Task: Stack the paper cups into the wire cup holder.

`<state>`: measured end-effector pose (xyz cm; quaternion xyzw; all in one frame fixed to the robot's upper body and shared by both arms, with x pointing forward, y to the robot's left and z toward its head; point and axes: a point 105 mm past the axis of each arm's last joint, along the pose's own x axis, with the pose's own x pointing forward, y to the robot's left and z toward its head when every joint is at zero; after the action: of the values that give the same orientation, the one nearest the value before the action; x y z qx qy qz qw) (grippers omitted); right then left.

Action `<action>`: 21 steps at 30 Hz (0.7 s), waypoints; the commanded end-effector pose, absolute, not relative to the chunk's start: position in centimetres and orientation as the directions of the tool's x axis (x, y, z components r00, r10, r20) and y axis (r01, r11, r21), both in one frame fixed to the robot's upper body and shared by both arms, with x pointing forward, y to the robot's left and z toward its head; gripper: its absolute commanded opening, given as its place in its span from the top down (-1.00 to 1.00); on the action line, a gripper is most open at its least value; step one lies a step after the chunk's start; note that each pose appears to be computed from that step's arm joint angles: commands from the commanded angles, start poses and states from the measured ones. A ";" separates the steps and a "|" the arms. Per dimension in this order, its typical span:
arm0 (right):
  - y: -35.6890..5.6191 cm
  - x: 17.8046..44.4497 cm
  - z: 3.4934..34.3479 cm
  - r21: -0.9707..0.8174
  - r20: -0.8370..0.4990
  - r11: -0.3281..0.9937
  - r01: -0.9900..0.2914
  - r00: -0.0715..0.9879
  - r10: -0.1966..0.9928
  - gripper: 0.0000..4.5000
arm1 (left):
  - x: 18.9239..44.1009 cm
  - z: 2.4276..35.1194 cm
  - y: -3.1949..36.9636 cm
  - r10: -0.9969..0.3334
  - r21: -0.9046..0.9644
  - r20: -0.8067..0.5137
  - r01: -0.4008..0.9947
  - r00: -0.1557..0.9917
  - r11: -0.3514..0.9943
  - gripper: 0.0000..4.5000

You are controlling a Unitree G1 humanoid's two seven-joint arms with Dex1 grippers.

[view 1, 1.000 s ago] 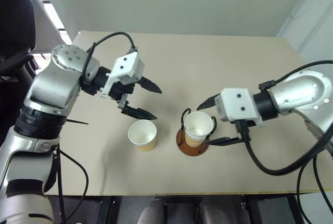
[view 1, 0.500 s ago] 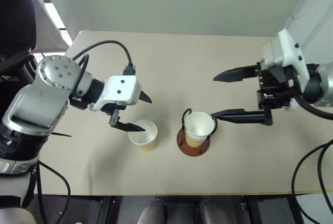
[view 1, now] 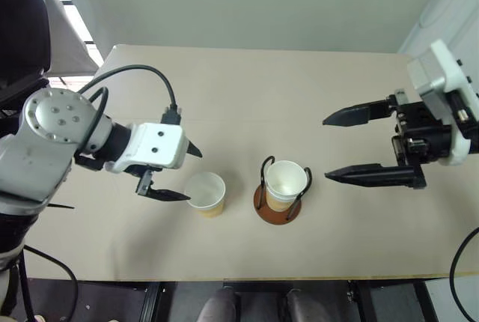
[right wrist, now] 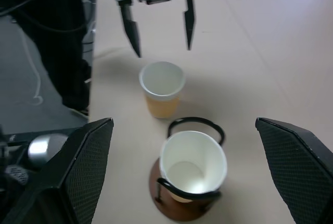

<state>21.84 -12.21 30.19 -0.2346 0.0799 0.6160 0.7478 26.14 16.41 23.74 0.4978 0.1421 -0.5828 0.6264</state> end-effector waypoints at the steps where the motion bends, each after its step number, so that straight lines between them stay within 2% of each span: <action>1: -12.5 21.1 31.4 -0.298 -0.387 0.108 -0.949 0.223 0.895 -1.00 | 25.9 23.7 16.4 -0.559 0.477 -0.772 0.857 0.303 -0.194 -0.96; 6: -12.8 20.5 31.8 -0.328 -0.381 0.076 -0.942 0.205 0.902 -1.00 | 25.3 22.9 16.1 -0.542 0.443 -0.798 0.866 0.263 -0.232 -0.96; 21: -13.4 20.9 31.7 -0.356 -0.383 0.091 -0.930 0.234 0.894 -1.00 | 25.4 21.2 16.1 -0.477 0.424 -0.842 0.854 0.250 -0.300 -0.96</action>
<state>21.13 -13.17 30.92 -0.2550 0.0493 0.6264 0.7350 25.45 16.05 20.95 0.5371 0.1750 -0.5945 0.5723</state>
